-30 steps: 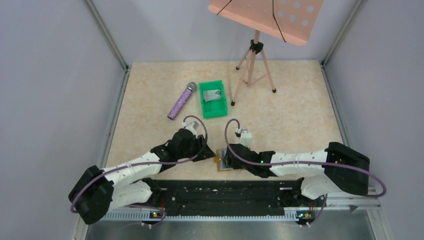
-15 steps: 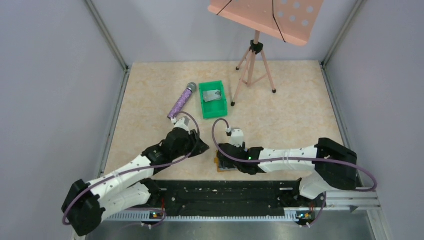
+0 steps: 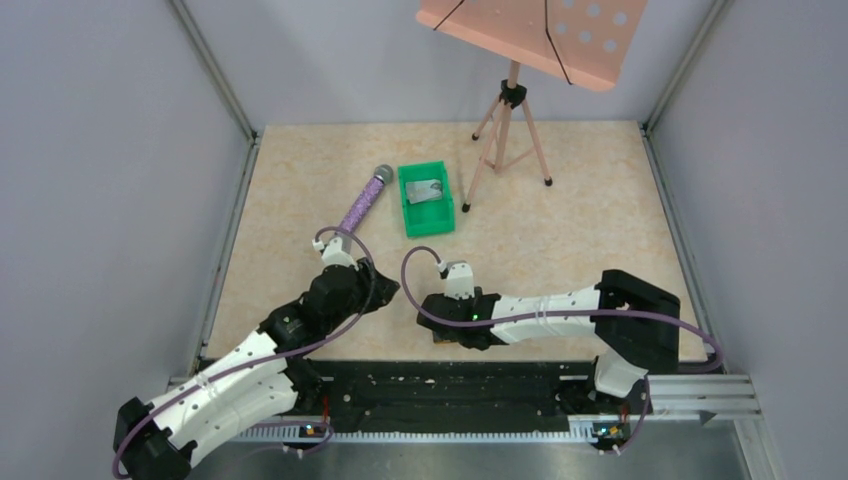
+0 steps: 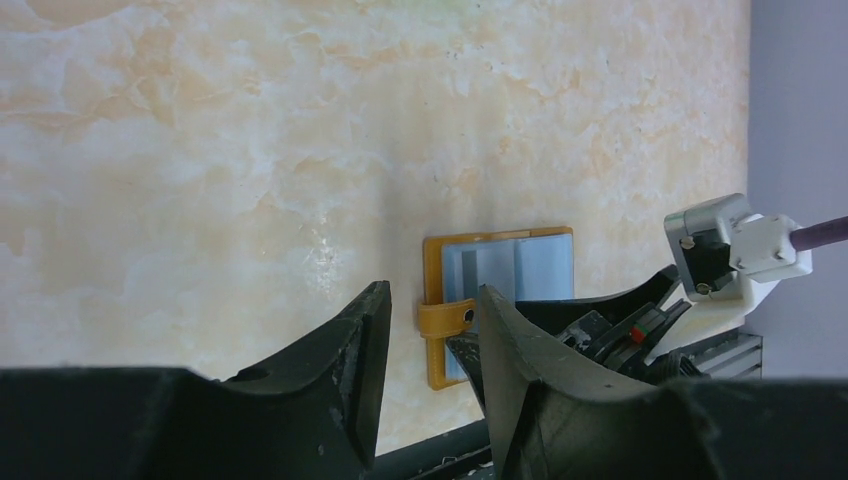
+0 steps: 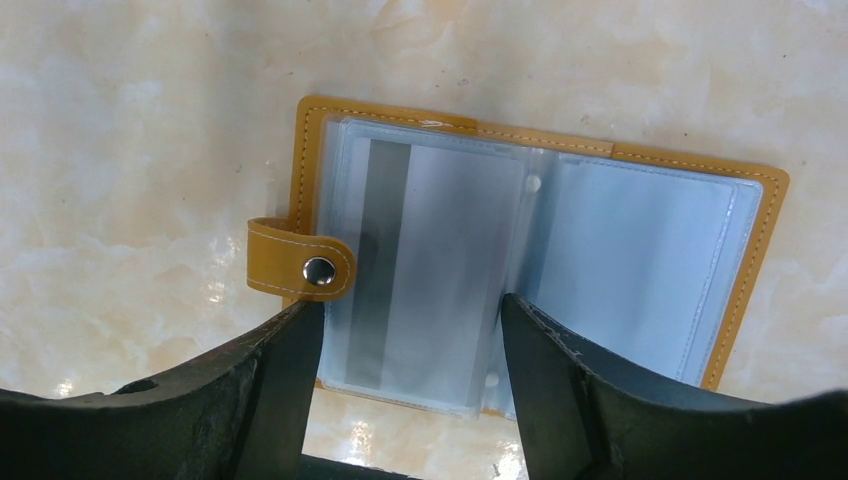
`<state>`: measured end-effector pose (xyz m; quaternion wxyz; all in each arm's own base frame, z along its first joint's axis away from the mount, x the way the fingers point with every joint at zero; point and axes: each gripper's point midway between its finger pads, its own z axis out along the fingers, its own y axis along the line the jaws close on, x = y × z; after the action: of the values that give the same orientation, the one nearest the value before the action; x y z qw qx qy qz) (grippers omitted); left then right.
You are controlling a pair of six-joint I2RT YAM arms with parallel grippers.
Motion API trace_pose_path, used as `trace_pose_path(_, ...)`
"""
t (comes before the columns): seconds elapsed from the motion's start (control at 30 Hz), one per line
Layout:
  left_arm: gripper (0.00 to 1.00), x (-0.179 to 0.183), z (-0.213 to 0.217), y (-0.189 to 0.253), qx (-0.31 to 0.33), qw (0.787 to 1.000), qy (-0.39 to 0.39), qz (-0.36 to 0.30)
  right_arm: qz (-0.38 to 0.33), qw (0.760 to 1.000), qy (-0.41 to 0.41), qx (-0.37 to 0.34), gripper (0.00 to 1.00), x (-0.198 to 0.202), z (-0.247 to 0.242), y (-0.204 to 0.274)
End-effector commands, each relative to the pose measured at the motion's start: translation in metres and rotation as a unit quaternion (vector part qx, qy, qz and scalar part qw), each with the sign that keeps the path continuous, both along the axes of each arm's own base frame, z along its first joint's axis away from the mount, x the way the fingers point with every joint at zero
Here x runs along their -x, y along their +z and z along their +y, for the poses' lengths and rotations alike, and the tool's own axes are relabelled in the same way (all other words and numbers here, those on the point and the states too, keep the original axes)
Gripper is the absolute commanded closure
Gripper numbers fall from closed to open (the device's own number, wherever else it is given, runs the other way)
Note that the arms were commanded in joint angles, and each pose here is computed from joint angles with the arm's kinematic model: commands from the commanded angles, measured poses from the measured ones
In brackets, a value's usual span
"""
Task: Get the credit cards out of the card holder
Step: Remove the credit card from the card holder.
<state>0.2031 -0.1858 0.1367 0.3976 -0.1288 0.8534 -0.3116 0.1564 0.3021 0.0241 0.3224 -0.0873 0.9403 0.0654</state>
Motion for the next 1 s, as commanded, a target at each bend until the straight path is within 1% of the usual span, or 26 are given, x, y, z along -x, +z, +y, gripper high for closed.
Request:
trace_pose_path(0.0,0.57,-0.002,0.005,-0.003,-0.007,1.0,0.009,-0.005,-0.006,1.0,-0.008,0.012,0.34,0.0,0.001,0.003)
trace_pose_path(0.2,0.57,-0.001,0.005,-0.002,-0.007,1.0,0.007,-0.007,-0.008,1.0,-0.008,0.018,0.34,0.001,0.001,0.002)
trace_pose_path(0.47,0.57,0.0,0.002,-0.001,-0.002,1.0,0.002,-0.004,-0.015,0.999,-0.008,0.03,0.42,-0.002,-0.001,0.001)
trace_pose_path(0.6,0.57,0.001,-0.003,-0.002,0.003,1.0,-0.008,-0.001,-0.022,1.0,-0.007,0.004,0.45,-0.003,0.003,0.009)
trace_pose_path(0.7,0.57,0.003,-0.009,-0.006,0.007,1.0,-0.019,0.013,-0.029,0.999,-0.005,-0.03,0.47,-0.004,0.008,0.015)
trace_pose_path(0.77,0.57,0.004,-0.014,-0.01,0.011,0.999,-0.03,0.021,-0.031,0.999,-0.006,-0.041,0.47,-0.004,0.009,0.017)
trace_pose_path(0.97,0.57,0.013,-0.036,-0.02,0.023,0.995,-0.084,0.049,-0.027,0.996,-0.013,-0.086,0.49,-0.007,0.011,0.021)
